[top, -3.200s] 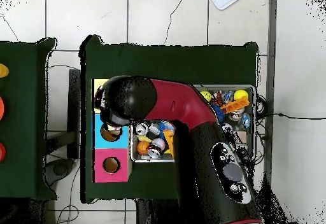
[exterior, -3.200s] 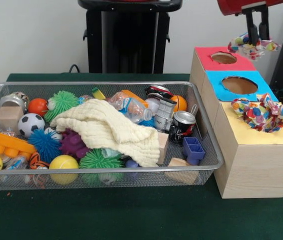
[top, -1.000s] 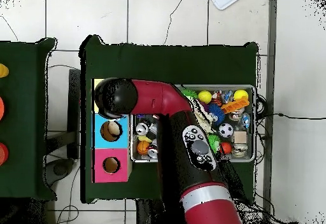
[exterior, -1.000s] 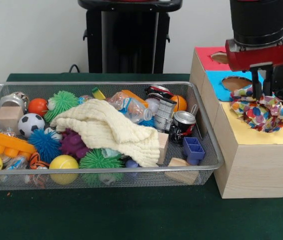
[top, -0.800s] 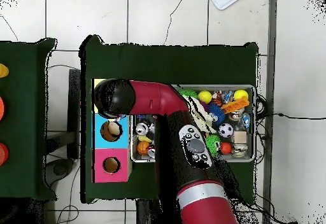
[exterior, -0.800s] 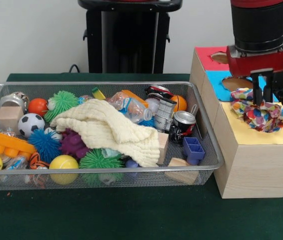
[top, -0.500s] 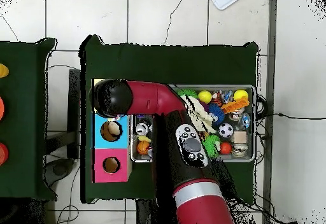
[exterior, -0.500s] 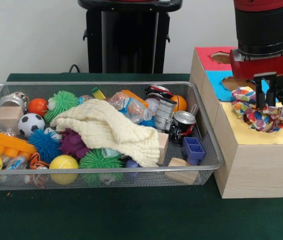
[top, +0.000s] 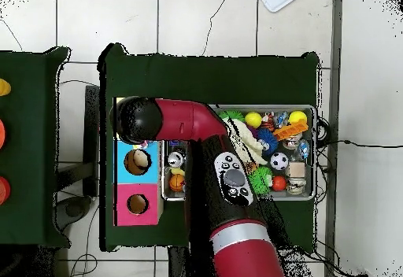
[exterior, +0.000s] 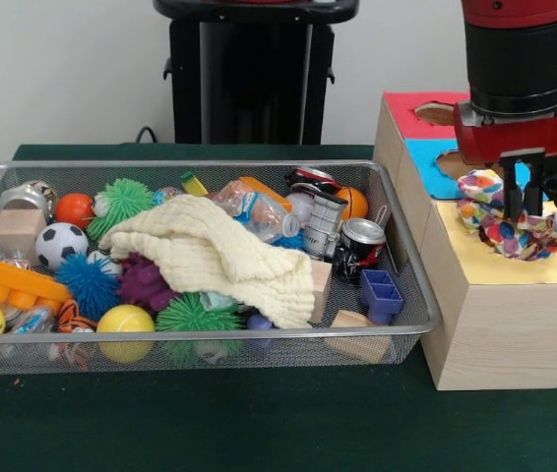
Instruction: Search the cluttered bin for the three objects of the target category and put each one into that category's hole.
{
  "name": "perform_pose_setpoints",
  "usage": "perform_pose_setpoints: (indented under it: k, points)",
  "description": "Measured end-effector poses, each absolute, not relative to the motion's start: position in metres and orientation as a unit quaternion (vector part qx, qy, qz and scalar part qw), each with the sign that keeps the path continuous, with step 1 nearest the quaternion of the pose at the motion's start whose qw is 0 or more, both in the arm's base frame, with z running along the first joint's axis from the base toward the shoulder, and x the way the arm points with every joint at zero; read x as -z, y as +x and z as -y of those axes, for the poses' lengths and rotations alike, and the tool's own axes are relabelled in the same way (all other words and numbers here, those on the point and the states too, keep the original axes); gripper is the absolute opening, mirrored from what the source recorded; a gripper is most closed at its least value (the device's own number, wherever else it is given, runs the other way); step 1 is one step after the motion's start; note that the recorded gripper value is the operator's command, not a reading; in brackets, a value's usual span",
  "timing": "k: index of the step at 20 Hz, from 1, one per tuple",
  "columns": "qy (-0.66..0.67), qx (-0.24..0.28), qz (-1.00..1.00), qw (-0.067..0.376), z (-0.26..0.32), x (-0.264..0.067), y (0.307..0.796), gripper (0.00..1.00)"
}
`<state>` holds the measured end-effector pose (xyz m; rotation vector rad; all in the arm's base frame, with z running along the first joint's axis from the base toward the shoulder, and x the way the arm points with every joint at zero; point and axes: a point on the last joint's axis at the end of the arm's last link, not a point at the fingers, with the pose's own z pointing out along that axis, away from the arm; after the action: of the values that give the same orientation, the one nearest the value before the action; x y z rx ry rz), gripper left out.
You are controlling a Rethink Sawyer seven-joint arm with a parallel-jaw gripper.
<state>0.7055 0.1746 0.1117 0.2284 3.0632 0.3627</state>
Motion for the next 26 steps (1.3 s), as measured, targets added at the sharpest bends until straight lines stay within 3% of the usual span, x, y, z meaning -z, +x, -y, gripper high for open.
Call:
perform_pose_setpoints:
  k: [12,26]
  points:
    - [0.078,-0.104,-0.99,0.055,-0.177,-0.078,0.712,0.0]
    - [0.079,-0.087,-0.991,0.058,-0.182,-0.079,0.714,0.0]
